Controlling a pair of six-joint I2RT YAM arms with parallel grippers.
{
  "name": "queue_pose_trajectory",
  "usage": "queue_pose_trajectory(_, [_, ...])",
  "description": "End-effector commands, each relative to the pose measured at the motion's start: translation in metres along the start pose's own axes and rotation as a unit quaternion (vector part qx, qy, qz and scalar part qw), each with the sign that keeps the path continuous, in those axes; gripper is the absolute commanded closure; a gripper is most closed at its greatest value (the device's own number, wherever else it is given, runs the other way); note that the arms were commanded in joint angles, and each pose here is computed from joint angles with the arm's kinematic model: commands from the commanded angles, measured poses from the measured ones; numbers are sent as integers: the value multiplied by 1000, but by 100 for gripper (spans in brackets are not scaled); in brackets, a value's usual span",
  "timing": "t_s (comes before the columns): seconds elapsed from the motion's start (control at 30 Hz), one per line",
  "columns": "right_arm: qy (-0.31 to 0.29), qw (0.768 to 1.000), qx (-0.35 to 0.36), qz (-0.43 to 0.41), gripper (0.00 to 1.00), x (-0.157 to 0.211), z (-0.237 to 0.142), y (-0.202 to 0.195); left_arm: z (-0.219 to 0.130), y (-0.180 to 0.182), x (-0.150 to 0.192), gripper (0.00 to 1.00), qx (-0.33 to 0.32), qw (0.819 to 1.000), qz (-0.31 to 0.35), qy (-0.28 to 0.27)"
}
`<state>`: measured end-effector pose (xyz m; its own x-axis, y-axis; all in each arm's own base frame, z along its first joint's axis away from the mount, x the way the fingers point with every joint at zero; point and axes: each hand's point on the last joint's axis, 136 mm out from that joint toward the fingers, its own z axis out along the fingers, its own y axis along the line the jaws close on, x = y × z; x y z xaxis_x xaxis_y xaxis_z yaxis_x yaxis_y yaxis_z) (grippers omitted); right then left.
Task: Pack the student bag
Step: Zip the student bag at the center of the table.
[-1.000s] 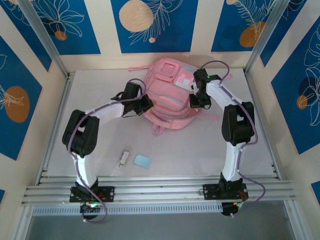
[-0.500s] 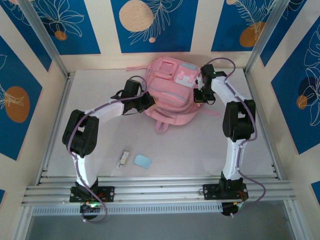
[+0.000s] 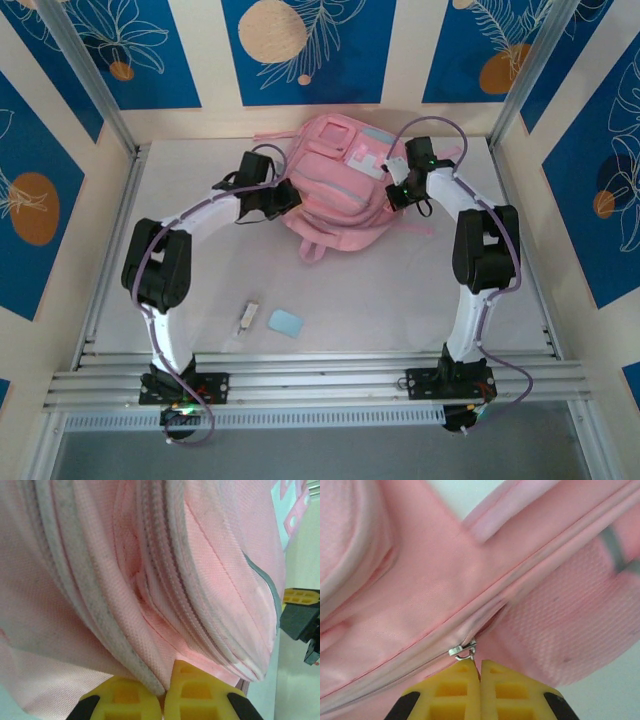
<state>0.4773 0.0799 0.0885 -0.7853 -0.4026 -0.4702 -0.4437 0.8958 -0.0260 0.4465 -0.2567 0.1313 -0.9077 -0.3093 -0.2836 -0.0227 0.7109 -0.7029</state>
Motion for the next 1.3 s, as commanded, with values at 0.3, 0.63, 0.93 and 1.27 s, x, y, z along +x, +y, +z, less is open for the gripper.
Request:
queue_pose_trajectory(0.3, [20,980,186,62,100,-1,-22,-89,-41,19,-30,100,-32,999,8,-40])
queue_pose_trajectory(0.63, [8,979,159,125,100,-7,-23,-133,-61,26,-46,100,-42,997,12,-56])
queue_pose_trajectory(0.93, [8,989,73,127,92,-13,-27,-72,-50,10,-32,100,-11,999,11,-31])
queue_pose_trajectory(1.27, [-19,979,-58,194,54,-28,-57,39,-28,-17,-15,100,40,998,-10,-39])
